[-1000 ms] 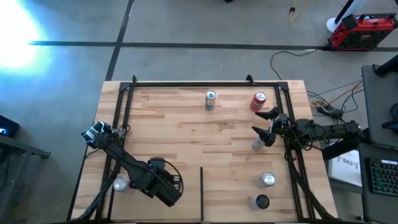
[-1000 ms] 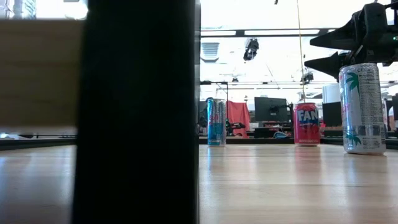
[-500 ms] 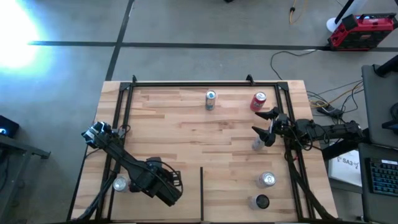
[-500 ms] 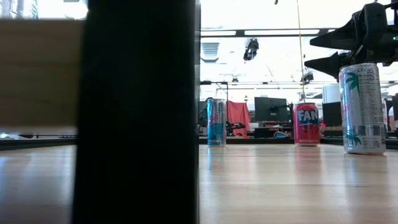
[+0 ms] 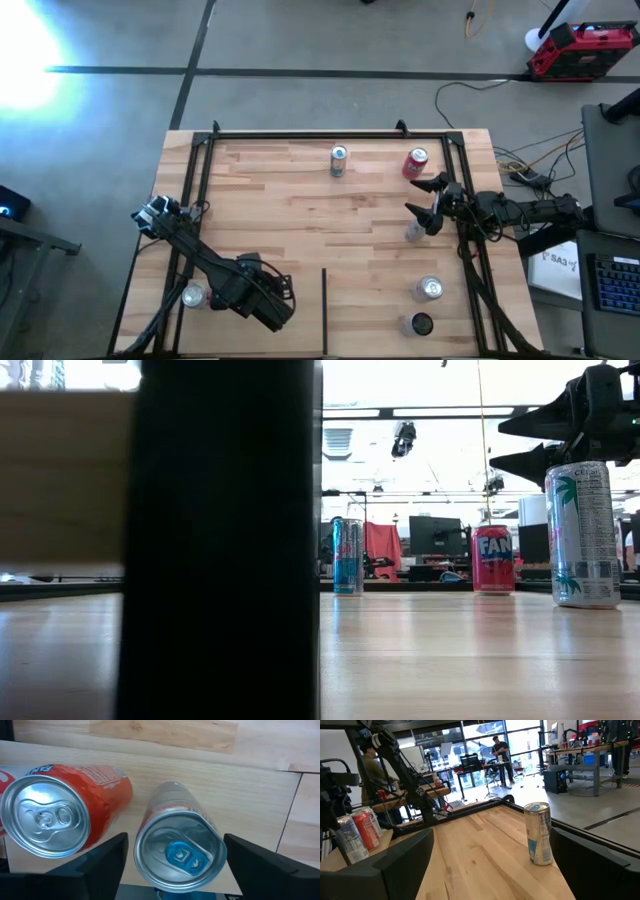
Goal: Place canned beverage on shelf
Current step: Put the bottom blue soda can on the shelf, then adjust the soda cans on the shelf
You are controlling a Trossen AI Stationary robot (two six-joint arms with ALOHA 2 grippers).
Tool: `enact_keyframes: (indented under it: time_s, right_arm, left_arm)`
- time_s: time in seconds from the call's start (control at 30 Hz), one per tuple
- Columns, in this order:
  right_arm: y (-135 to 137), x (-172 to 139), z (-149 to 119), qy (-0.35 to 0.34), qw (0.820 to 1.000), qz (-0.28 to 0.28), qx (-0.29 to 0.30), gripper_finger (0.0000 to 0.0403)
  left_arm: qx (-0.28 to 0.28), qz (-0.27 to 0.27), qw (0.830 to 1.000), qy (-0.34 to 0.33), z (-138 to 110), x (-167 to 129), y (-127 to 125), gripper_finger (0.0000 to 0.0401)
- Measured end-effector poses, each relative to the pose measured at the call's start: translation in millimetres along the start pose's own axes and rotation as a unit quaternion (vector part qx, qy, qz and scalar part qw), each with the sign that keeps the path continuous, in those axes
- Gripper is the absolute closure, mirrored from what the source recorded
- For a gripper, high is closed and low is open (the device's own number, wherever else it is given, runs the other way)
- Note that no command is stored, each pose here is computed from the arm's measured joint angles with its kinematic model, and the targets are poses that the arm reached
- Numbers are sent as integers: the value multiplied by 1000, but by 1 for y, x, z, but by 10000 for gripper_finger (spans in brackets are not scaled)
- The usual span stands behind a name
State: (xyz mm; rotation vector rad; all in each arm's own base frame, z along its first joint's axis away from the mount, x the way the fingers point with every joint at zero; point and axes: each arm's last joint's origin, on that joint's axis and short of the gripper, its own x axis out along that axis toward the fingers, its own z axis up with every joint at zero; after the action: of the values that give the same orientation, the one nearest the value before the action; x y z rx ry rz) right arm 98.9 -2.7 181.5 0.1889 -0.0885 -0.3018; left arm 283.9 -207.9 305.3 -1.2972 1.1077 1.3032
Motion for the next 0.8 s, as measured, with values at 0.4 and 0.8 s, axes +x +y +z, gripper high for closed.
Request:
enact_keyframes:
  time_s: [0.4, 0.8]
  right_arm:
    - [0, 0, 0, 0, 1000, 0, -1, 21]
    - [0, 0, 0, 0, 1000, 0, 0, 21]
  left_arm:
    - [-2, -20, 1000, 14, 9, -19, 7, 60]
    - [-23, -108, 993, 47, 31, -72, 0, 59]
